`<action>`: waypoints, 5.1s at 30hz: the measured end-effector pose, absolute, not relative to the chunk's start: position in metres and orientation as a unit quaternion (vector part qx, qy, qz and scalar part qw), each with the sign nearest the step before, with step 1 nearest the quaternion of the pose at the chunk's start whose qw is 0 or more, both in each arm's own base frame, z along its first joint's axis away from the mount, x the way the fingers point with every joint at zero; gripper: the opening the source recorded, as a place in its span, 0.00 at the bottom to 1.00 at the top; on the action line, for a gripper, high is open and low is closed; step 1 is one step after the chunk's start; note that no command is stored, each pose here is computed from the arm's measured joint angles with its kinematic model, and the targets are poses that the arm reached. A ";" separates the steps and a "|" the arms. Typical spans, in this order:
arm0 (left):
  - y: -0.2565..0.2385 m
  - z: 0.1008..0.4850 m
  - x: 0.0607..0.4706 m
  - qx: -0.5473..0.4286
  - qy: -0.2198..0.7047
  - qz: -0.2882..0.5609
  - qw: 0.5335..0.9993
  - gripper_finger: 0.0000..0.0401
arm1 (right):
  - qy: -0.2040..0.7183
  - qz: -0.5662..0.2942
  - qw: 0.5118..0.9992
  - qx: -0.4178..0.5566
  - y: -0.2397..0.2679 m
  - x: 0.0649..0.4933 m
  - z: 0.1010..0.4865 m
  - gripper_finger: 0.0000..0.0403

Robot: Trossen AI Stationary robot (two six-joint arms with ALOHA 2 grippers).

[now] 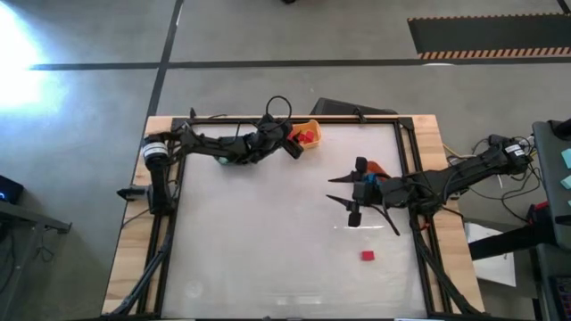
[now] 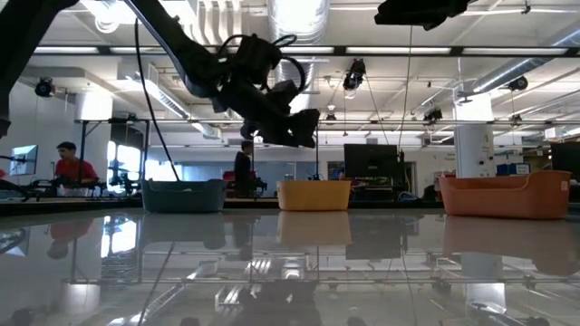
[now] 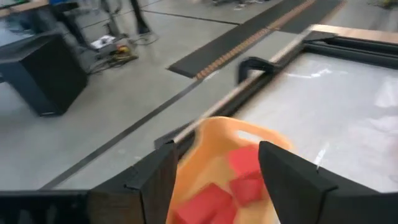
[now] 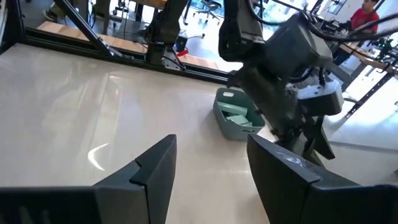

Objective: Sort & place blocks by color
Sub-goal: Put the orange block into the yellow bin, then return to Home Position

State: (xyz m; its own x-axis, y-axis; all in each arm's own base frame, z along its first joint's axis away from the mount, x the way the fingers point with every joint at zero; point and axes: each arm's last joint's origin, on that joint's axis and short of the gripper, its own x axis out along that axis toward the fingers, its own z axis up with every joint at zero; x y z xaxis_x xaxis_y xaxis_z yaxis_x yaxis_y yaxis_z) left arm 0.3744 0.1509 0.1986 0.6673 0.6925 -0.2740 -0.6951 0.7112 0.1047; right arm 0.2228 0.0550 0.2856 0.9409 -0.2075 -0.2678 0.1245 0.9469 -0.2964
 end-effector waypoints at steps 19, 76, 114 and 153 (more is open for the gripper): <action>0.013 0.273 0.321 0.017 0.238 0.214 0.947 0.53 | 0.165 -0.091 0.977 -0.100 0.055 0.223 0.281 0.46; -0.071 0.215 0.262 -0.045 0.270 0.105 0.956 0.53 | 0.727 -0.054 0.684 -0.026 0.194 0.206 0.144 0.46; -0.070 0.217 0.264 -0.034 0.250 0.121 0.960 0.53 | 0.344 -0.281 0.894 -0.051 -0.106 0.332 0.213 0.29; -0.035 0.204 0.177 0.022 0.184 0.057 0.981 0.20 | 0.135 -0.039 0.988 -0.060 -0.048 0.302 0.185 0.40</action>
